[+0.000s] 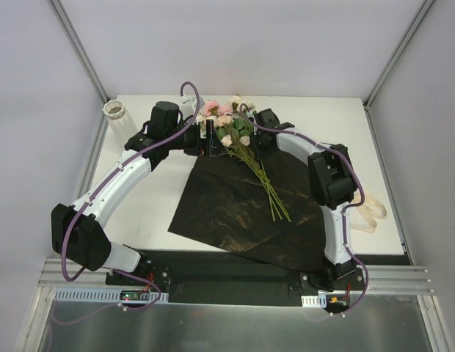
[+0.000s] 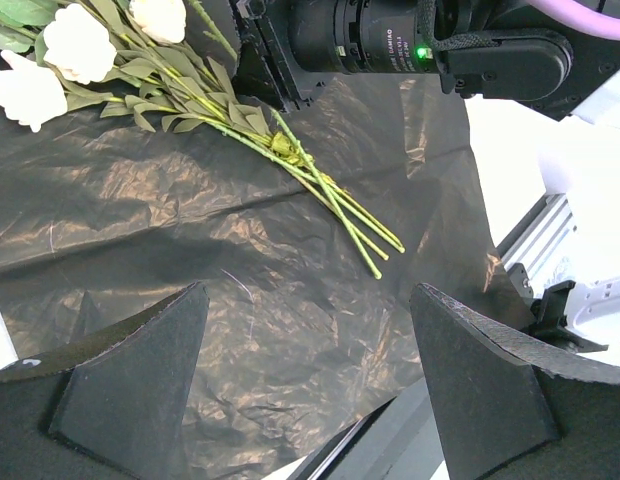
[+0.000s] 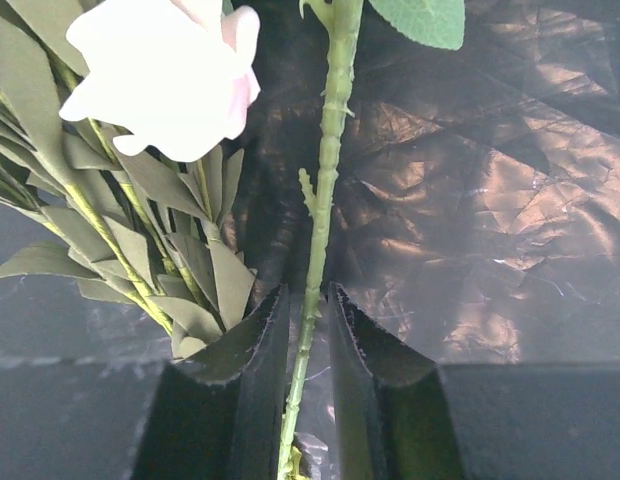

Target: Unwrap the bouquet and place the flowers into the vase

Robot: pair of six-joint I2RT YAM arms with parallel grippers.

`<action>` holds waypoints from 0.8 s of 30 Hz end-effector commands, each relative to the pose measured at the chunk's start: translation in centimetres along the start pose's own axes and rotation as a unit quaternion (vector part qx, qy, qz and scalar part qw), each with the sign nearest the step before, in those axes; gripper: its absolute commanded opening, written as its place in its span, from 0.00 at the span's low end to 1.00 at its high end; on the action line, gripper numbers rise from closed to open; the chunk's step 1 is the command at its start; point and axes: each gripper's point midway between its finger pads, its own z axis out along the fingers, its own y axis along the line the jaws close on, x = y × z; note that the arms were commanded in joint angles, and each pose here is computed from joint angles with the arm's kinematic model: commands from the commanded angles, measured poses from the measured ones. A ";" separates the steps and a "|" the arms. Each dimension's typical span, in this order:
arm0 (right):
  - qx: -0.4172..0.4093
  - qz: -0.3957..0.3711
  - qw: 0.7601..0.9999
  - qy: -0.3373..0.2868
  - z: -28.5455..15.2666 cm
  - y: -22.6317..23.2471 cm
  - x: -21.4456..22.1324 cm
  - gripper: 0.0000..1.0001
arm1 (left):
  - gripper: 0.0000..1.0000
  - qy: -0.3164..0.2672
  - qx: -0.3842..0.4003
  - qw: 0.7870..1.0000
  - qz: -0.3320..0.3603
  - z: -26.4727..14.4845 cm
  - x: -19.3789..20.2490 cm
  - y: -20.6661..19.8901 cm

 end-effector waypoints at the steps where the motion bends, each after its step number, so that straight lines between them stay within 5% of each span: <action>1: 0.005 -0.004 1.000 -0.021 -0.8 -0.2 -2.0 0.24 | 0.81 -0.011 0.022 1.000 0.007 -0.3 -1.2 -1.5; 7: 0.024 0.010 0.999 -0.043 -1.7 -1.4 -3.6 0.00 | 0.80 -0.004 0.029 1.000 0.000 0.0 -1.0 -1.6; 16: 0.036 0.056 0.981 -0.180 -9.3 -2.2 -5.9 0.00 | 0.80 -0.004 0.031 1.000 -0.001 -0.1 -1.0 -1.7; 24: -0.059 0.083 0.928 -0.357 -18.3 0.4 -7.3 0.00 | 0.80 0.002 0.041 0.999 -0.002 -0.1 -0.9 -2.1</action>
